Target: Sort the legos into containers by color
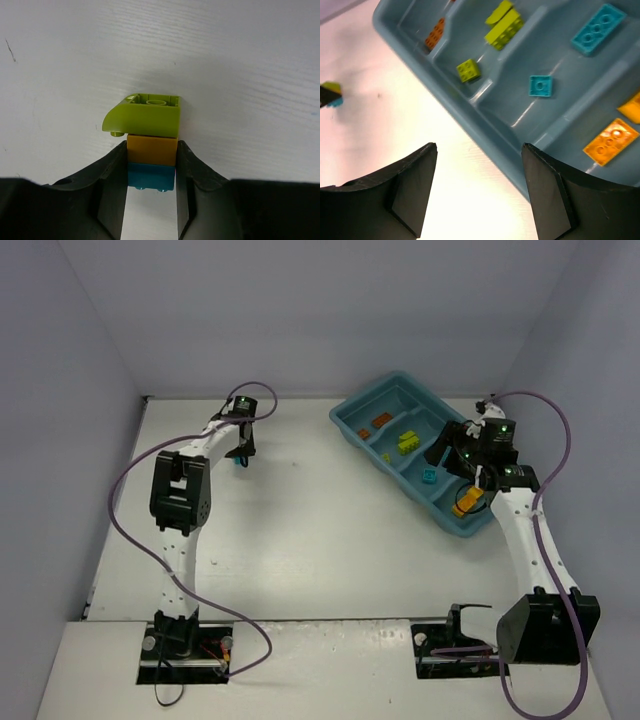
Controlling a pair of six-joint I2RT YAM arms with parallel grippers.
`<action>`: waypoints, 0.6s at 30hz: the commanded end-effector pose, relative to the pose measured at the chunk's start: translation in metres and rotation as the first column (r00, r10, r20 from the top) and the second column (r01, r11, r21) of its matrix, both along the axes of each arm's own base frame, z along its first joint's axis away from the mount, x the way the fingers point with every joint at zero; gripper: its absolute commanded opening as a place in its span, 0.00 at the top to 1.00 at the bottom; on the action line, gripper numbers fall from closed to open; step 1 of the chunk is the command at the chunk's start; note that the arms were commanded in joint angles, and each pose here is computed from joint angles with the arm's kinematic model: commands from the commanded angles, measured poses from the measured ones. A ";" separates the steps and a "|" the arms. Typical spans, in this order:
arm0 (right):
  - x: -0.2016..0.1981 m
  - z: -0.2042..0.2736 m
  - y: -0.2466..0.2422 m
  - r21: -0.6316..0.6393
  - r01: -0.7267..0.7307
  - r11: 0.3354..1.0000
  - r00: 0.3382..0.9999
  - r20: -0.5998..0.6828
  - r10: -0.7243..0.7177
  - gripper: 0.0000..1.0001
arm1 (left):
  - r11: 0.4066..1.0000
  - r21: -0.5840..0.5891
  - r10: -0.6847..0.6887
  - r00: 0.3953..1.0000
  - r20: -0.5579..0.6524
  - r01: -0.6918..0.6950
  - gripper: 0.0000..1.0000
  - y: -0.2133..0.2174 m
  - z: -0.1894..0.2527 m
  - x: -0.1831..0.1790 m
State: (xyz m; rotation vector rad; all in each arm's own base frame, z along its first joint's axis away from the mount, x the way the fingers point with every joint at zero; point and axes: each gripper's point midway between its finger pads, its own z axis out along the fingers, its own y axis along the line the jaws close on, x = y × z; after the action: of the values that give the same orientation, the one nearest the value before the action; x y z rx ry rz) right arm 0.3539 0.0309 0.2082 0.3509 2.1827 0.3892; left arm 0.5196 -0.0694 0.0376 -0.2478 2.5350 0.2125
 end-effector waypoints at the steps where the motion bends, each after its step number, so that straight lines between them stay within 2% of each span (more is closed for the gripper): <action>1: 0.012 0.027 0.028 0.003 -0.135 0.991 0.986 0.099 0.134 0.35 | 0.995 -0.038 -0.083 0.971 0.225 0.094 0.86 -0.010 0.082 0.019; 3: 0.011 0.040 0.061 0.033 -0.257 0.966 0.959 0.130 0.251 0.35 | 0.977 -0.076 -0.174 0.954 0.242 0.198 0.88 -0.026 0.083 0.005; 4: 0.012 0.041 0.072 0.049 -0.298 0.953 0.948 0.132 0.289 0.35 | 0.964 -0.086 -0.209 0.920 0.331 0.250 0.89 -0.034 0.116 0.005; 5: 0.013 0.046 0.081 0.061 -0.335 0.940 0.935 0.146 0.324 0.35 | 0.951 -0.095 -0.252 0.913 0.321 0.295 0.89 -0.040 0.109 -0.008; 6: 0.015 0.059 0.090 0.069 -0.368 0.927 0.920 0.173 0.353 0.35 | 0.917 -0.104 -0.329 0.878 0.349 0.385 0.89 -0.053 0.117 -0.015; 7: 0.015 0.059 0.106 0.092 -0.425 0.901 0.898 0.171 0.406 0.36 | 0.890 -0.083 -0.371 0.819 0.437 0.448 0.89 -0.066 0.150 -0.021; 8: 0.016 0.063 0.114 0.104 -0.447 0.888 0.887 0.177 0.426 0.36 | 0.866 -0.079 -0.417 0.800 0.431 0.494 0.89 -0.072 0.141 -0.036; 9: 0.019 0.078 0.123 0.109 -0.475 0.873 0.870 0.205 0.448 0.36 | 0.830 -0.044 -0.478 0.750 0.457 0.556 0.89 -0.079 0.150 -0.043; 10: 0.019 0.075 0.137 0.138 -0.520 0.843 0.849 0.195 0.492 0.36 | 0.771 -0.029 -0.529 0.666 0.526 0.636 0.89 -0.097 0.177 -0.056; 12: 0.022 0.090 0.155 0.178 -0.564 0.806 0.822 0.218 0.527 0.36 | 0.700 -0.018 -0.596 0.598 0.536 0.714 0.89 -0.108 0.180 -0.076; 13: 0.018 0.088 0.173 0.214 -0.608 0.764 0.793 0.207 0.573 0.36 | 0.645 -0.019 -0.619 0.537 0.573 0.764 0.89 -0.119 0.196 -0.090; 15: 0.021 0.092 0.192 0.227 -0.644 0.731 0.765 0.213 0.608 0.36 | 0.594 0.032 -0.661 0.465 0.589 0.804 0.89 -0.122 0.204 -0.110; 17: 0.013 0.095 0.217 0.247 -0.683 0.687 0.730 0.214 0.649 0.36 | 0.533 0.106 -0.688 0.357 0.632 0.839 0.89 -0.133 0.227 -0.127; 18: 0.015 0.097 0.227 0.254 -0.697 0.671 0.717 0.217 0.663 0.36 | 0.516 0.114 -0.700 0.342 0.626 0.849 0.89 -0.135 0.223 -0.137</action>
State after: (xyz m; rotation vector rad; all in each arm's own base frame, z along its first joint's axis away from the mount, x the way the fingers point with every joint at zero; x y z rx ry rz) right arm 0.3782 0.2207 0.2732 -0.2339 2.1562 1.0183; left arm 0.3986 -0.1856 0.2201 0.5805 1.9466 -0.4591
